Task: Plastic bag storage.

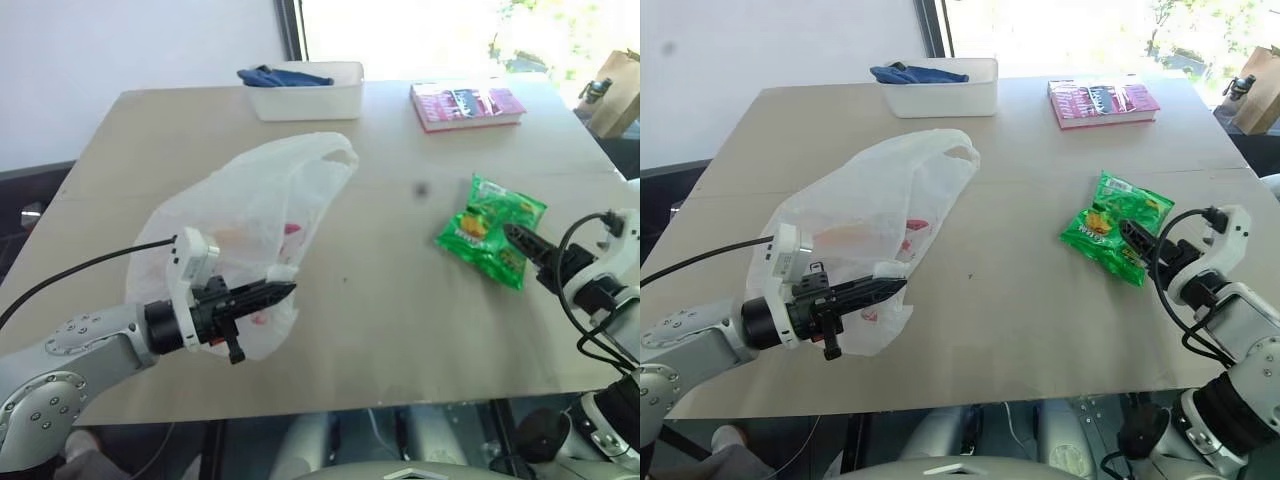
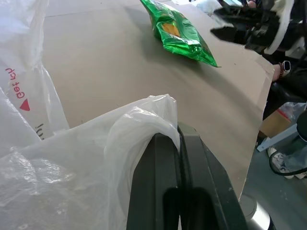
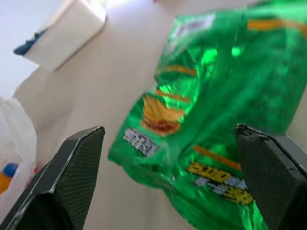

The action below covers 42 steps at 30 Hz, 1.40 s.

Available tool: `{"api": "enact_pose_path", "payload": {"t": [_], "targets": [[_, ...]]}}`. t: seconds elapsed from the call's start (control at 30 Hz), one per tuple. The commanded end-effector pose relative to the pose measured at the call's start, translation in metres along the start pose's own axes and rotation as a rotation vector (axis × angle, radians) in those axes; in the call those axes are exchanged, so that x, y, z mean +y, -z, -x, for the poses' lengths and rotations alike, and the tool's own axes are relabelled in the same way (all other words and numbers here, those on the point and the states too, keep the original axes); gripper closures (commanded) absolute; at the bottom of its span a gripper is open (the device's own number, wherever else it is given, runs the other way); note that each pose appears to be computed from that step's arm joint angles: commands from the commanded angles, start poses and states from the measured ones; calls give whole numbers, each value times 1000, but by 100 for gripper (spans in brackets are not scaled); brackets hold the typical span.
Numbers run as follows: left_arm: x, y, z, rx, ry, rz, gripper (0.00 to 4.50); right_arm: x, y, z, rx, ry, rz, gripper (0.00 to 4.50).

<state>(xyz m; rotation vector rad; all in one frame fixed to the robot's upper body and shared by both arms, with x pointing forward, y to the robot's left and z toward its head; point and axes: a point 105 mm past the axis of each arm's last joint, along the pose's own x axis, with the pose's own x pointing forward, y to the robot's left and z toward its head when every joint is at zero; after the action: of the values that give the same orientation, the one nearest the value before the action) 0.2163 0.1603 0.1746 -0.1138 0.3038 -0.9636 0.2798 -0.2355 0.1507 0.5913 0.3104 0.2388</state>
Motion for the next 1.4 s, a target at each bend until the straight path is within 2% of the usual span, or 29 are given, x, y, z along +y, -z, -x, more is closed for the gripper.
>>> {"api": "enact_pose_path", "payload": {"t": [0.03,0.13,0.23,0.5,0.63,0.8,0.83,0.87,0.93,1.0,1.07,1.13,1.3,1.4], "targets": [[-7,-5,-2,-12,27,-23,450,-9,4,1,94,-1,10,7],[-8,-4,-2,-9,29,-24,450,-25,-1,-4,155,60,-2,7],[-8,-5,-1,-13,24,-24,450,-29,-3,-10,189,41,-40,7],[-7,-5,-2,-21,15,-30,450,-37,20,-46,304,16,-112,7],[-6,-6,0,-31,-1,-30,450,-56,30,-52,338,83,-3,102],[-7,-5,0,-32,-5,-27,450,-62,30,-57,308,71,168,349],[-7,-4,0,-32,-6,-28,450,-57,28,-59,283,45,180,408],[-7,-4,1,-33,-6,-28,450,-51,23,-60,248,13,199,446],[-7,-5,1,-36,-7,-28,450,-31,11,-58,181,-93,285,449],[-7,-5,1,-38,-6,-29,450,-1,-1,-52,120,-239,291,449],[-7,-6,1,-44,-6,-30,450,33,-5,-40,117,-386,373,449],[-8,-8,1,-53,-2,-32,450,51,-2,-32,143,-458,443,449],[-10,-17,5,-82,11,-46,450,110,25,-9,302,-744,643,449],[-14,-22,11,-90,26,-52,450,133,40,2,363,-888,752,449]]}}
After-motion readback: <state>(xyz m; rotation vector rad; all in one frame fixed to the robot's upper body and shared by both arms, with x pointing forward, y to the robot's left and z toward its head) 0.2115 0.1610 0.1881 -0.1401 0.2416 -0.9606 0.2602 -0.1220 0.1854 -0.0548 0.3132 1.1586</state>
